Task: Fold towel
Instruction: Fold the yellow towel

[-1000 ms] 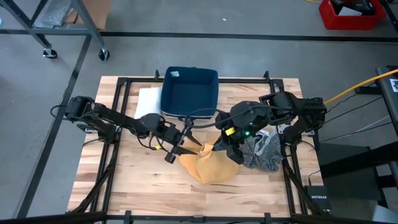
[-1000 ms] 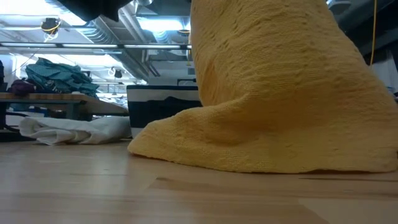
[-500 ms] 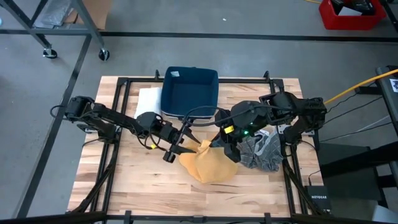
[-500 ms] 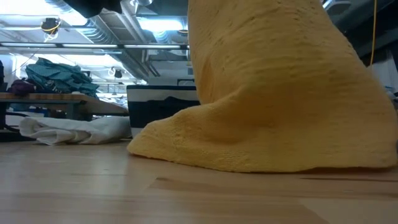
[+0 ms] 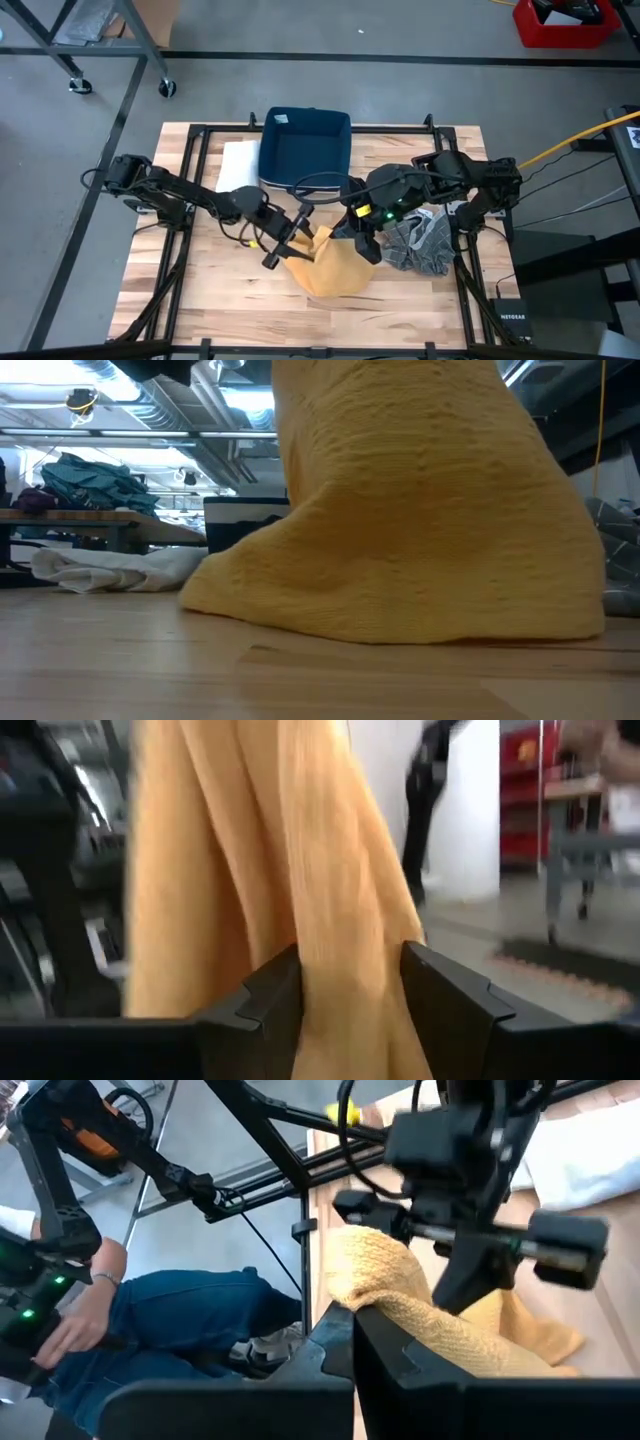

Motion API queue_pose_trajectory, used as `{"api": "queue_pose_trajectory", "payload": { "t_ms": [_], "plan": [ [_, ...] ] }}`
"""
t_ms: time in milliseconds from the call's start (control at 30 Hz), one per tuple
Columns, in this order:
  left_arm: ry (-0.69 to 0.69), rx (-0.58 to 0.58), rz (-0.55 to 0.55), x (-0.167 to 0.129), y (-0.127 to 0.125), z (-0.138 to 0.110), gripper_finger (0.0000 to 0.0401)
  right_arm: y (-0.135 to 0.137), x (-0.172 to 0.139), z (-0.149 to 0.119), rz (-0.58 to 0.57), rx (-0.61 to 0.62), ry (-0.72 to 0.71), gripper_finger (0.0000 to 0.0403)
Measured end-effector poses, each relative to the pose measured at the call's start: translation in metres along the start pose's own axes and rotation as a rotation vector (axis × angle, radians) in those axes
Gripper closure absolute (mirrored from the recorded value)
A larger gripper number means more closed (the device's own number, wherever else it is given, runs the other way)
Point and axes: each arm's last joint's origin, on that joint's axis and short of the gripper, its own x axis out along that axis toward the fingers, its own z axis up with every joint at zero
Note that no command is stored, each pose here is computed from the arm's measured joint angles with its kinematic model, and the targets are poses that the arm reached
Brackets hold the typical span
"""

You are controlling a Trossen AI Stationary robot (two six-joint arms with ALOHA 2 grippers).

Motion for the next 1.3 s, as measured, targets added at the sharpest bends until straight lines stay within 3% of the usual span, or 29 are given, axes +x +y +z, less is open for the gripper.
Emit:
{"api": "queue_pose_trajectory", "payload": {
  "t_ms": [200, 667, 967, 1100, 1300],
  "plan": [
    [0.174, -0.002, -0.04, 0.0, -0.007, -0.018, 0.0242, -0.003, -0.001, -0.006, -0.03, 0.016, 0.066, 0.0402],
    [0.375, -0.006, -0.086, -0.006, -0.011, -0.037, 0.0242, -0.015, -0.007, -0.026, -0.191, 0.239, 0.254, 0.0402],
    [0.391, 0.004, -0.13, -0.004, -0.02, -0.039, 0.0242, -0.023, -0.011, -0.034, -0.364, 0.241, 0.27, 0.0402],
    [0.378, 0.04, -0.165, -0.001, -0.029, -0.037, 0.0244, -0.024, -0.011, -0.033, -0.383, 0.234, 0.25, 0.0402],
    [0.403, 0.099, -0.064, 0.0, -0.028, -0.037, 0.0283, -0.022, -0.009, -0.03, -0.364, 0.234, 0.215, 0.0402]
  ]
}}
